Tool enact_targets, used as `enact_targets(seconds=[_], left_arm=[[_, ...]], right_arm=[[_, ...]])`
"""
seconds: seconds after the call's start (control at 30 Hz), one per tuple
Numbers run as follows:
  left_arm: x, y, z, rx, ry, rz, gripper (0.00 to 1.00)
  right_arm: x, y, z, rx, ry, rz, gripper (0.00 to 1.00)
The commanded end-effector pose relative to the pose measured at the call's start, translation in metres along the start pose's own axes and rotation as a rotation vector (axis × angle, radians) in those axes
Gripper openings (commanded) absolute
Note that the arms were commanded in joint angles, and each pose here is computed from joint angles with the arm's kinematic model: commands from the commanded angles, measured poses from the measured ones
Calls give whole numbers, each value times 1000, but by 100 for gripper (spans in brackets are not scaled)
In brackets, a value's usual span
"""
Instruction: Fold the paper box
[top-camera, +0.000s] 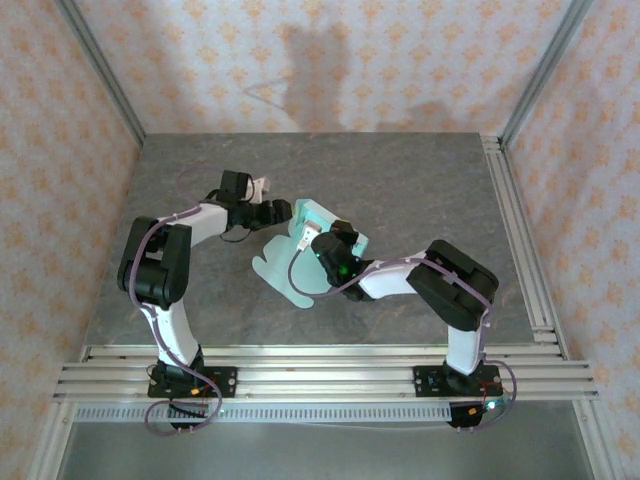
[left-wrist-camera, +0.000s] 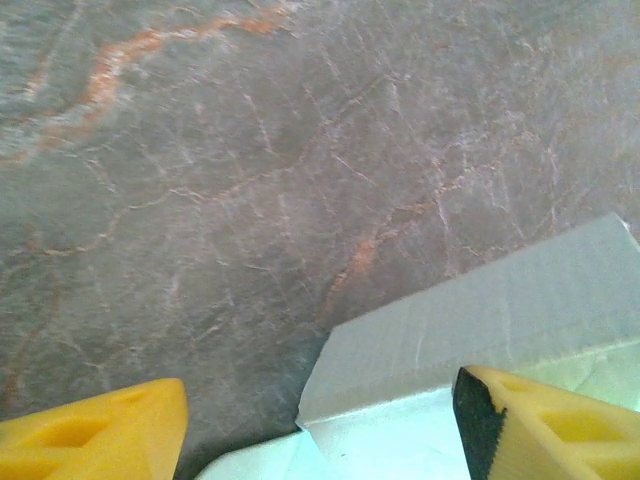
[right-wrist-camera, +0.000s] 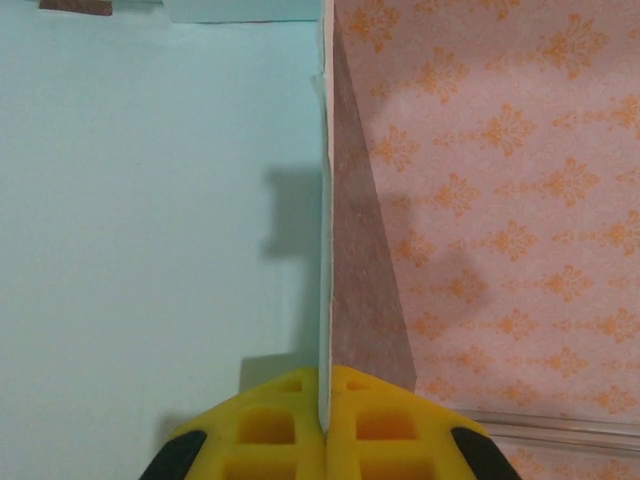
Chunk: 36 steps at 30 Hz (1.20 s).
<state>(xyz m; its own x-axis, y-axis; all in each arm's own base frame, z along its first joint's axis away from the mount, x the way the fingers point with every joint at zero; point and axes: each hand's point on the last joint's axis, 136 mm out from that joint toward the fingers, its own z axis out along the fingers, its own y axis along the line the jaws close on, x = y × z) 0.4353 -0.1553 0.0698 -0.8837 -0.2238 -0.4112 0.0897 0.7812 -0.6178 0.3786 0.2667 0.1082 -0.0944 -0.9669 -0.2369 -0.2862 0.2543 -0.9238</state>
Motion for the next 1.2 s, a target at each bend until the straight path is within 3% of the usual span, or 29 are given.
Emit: enact_targets(seconds=[0.0,1.17], left_arm=[[-10,-17,-8,27,-66,84,72],[6,-11,-22,-49,-54,223,72]], right_arm=[[-10,-7,-1,-20,-30,13,0],[-15,-8,-2,-267,-30,103,0]])
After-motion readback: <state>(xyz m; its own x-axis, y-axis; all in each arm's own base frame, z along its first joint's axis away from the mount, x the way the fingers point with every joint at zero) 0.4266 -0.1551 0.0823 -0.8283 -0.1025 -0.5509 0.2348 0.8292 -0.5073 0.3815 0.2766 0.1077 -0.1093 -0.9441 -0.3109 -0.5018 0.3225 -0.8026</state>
